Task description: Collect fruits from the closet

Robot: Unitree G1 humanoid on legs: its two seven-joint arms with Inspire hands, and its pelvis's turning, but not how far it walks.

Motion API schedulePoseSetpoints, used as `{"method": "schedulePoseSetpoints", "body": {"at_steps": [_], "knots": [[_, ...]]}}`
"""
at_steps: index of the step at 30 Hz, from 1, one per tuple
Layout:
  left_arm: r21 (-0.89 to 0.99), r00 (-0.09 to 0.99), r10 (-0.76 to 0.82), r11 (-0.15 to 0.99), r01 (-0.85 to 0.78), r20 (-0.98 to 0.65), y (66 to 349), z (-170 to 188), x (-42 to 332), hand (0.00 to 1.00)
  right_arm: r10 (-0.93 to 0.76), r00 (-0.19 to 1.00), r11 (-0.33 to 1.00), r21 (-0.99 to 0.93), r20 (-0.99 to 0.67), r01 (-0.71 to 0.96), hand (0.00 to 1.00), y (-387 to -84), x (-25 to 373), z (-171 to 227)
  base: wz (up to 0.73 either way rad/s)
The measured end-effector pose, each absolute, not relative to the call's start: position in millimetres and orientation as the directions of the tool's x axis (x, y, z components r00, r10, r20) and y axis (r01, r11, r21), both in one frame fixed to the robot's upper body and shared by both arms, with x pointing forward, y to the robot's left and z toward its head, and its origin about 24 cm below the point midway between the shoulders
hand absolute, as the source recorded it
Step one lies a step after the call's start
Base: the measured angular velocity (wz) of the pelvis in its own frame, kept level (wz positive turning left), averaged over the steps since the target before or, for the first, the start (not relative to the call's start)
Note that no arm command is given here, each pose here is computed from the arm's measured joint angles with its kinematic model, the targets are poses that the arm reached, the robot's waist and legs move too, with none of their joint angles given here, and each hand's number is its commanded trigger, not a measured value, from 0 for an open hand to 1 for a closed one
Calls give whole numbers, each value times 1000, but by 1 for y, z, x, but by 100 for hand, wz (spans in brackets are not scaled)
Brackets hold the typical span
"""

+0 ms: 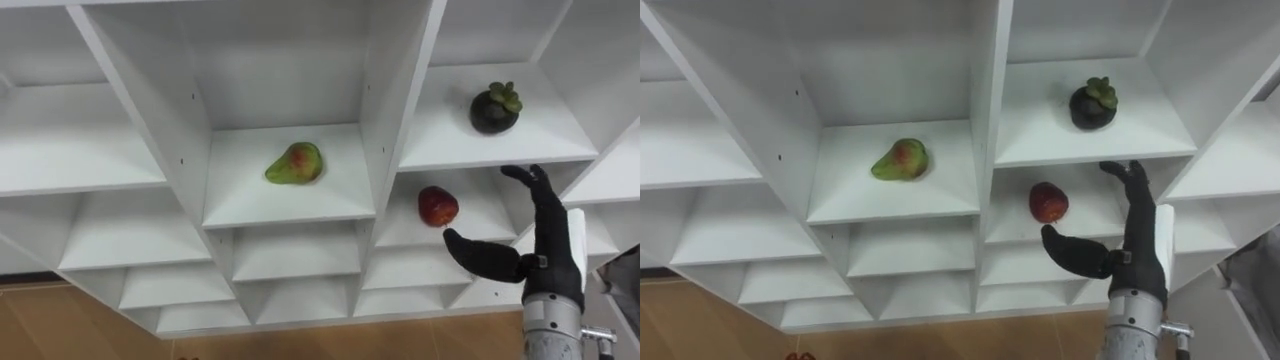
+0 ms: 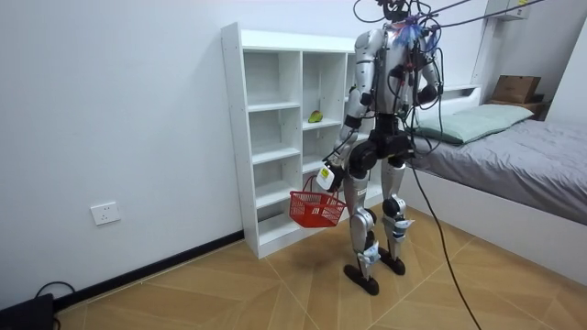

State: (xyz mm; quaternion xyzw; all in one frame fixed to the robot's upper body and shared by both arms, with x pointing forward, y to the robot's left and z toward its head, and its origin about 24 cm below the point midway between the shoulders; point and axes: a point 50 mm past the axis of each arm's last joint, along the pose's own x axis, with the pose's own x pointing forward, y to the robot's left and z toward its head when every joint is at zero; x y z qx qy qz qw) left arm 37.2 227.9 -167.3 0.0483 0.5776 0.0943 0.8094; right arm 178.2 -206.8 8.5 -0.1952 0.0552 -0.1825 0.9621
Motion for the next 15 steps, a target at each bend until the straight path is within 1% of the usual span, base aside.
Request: {"method": "schedulePoseSetpoints", "body": {"at_steps": [4, 15], "knots": [[189, 312, 211, 977, -100, -926, 228, -167, 37, 100, -386, 922, 834, -434, -19, 340, 0, -209, 178, 11, 0], [187, 284, 213, 975, -117, -935, 229, -169, 32, 100, -418, 909, 818, -435, 2, 377, 0, -210, 179, 16, 0]]}}
